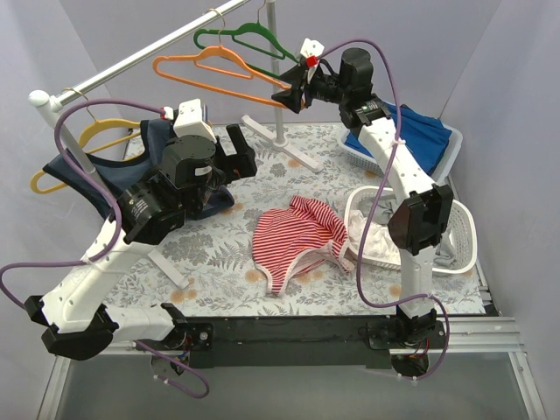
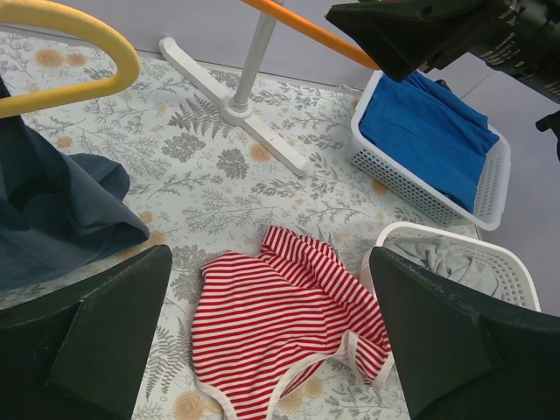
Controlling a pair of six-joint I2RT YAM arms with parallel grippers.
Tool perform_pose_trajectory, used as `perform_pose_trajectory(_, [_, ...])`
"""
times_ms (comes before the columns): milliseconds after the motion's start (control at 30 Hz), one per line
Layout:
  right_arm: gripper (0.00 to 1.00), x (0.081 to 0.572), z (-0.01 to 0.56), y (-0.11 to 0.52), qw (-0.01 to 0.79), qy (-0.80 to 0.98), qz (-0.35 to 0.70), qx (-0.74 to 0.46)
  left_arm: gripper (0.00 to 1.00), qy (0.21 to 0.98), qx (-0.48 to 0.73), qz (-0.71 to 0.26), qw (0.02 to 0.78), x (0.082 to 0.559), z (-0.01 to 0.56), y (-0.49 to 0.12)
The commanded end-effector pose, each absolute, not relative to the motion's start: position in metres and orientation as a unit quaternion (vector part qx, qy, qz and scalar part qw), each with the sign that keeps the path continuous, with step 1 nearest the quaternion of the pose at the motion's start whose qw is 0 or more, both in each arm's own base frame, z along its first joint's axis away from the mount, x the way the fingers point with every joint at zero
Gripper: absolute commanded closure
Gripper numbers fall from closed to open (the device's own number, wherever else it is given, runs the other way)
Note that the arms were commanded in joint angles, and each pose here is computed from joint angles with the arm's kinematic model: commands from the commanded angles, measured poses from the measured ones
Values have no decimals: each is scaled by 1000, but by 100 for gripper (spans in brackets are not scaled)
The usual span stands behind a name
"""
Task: Place the tank top on the hanger
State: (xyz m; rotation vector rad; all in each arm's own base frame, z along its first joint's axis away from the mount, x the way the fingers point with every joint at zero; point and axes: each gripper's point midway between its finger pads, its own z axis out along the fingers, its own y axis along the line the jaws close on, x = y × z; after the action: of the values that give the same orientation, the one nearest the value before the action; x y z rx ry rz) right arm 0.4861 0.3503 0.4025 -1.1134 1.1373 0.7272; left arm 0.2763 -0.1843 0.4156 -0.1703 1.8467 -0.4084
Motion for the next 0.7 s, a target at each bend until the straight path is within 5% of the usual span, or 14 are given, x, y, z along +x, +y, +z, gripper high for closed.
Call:
perform_pose_trajectory(0, [38, 470, 416, 357, 644, 481, 331, -494, 2, 783, -78, -171, 593, 276, 421, -176])
perform_pose_trajectory(267, [62, 465, 410, 359, 637, 494, 335, -487, 2, 782, -81, -173, 594, 273, 423, -172])
perform_pose_trajectory(533, [99, 460, 429, 364, 650, 488, 334, -477, 2, 780, -84, -173, 595, 270, 424, -168])
perform_pose_trajectory(667, [99, 457, 438, 365, 654, 486, 340, -470, 2, 780, -86, -172, 595, 269, 424, -166])
